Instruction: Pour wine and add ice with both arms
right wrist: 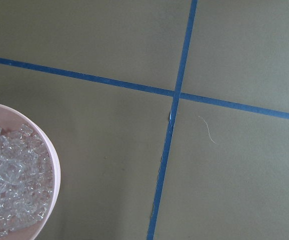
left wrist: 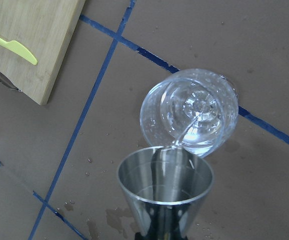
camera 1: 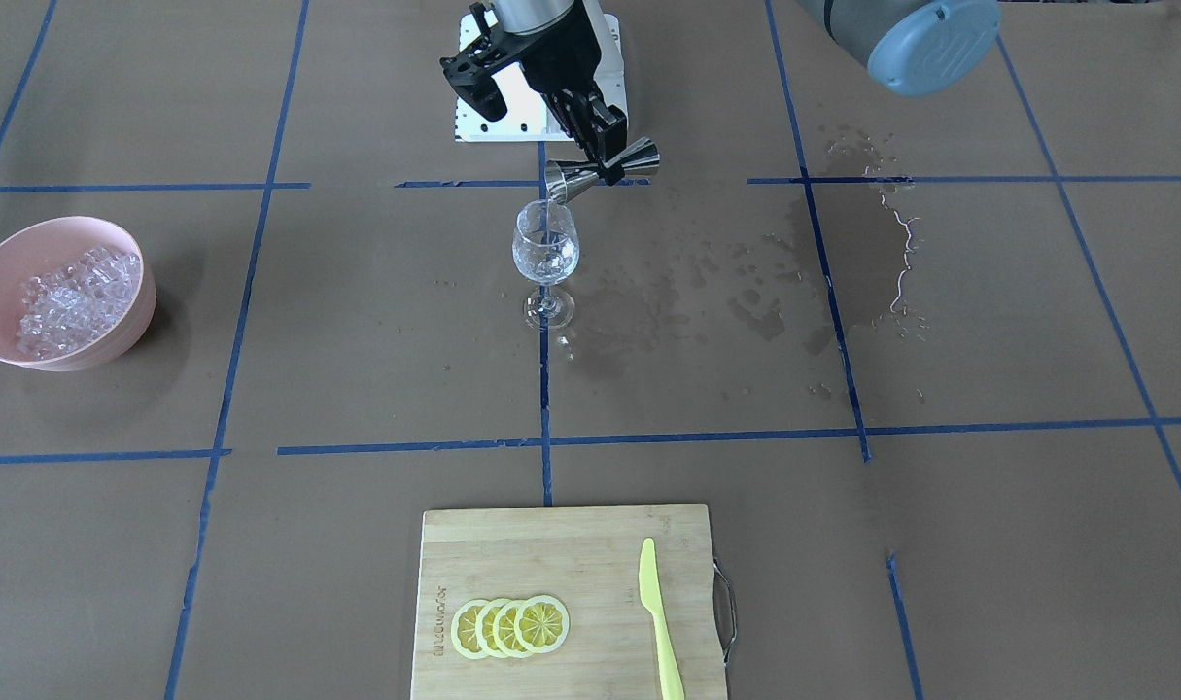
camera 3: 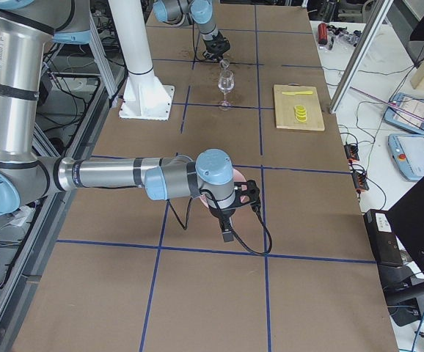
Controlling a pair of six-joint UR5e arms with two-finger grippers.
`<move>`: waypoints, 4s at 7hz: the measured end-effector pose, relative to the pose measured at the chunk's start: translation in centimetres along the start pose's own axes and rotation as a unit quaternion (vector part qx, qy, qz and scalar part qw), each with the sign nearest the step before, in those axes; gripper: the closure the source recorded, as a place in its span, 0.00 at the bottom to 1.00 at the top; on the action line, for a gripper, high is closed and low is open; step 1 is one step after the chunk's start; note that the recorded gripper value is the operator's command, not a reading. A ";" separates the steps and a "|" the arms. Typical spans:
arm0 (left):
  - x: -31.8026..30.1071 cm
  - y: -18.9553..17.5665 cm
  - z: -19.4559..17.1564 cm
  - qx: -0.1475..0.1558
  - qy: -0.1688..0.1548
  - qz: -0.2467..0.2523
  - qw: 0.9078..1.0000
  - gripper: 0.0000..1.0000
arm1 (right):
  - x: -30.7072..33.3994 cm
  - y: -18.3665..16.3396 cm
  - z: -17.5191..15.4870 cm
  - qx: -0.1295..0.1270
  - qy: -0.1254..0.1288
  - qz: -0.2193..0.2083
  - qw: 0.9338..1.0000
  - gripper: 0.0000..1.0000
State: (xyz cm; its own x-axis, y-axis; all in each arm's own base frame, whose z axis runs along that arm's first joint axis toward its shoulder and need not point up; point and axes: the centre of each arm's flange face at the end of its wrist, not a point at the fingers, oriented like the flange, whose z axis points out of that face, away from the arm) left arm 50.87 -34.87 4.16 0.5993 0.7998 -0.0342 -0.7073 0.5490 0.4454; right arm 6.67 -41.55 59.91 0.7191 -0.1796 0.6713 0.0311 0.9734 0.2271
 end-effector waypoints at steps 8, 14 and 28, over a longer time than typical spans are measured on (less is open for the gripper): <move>-1.6 1.4 -2.9 0.042 -0.012 0.006 0.999 1.00 | -0.1 -0.1 -0.1 0.001 -0.001 -0.001 1.000 0.00; -13.5 12.2 0.7 0.279 -0.029 -0.033 0.959 1.00 | -0.3 -0.2 -0.2 0.003 -0.001 -0.003 1.000 0.00; -10.2 36.8 35.9 0.530 -0.010 -0.360 0.768 1.00 | -0.6 -0.3 -0.6 0.007 -0.002 -0.007 1.000 0.00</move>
State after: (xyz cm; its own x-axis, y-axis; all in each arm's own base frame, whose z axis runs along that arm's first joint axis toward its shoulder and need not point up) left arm 32.21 -31.59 53.01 0.7047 0.3723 -0.6040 0.5060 0.3331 0.7956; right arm 6.65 -41.64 59.06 0.7160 -0.1934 0.6708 0.0316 0.9689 0.2455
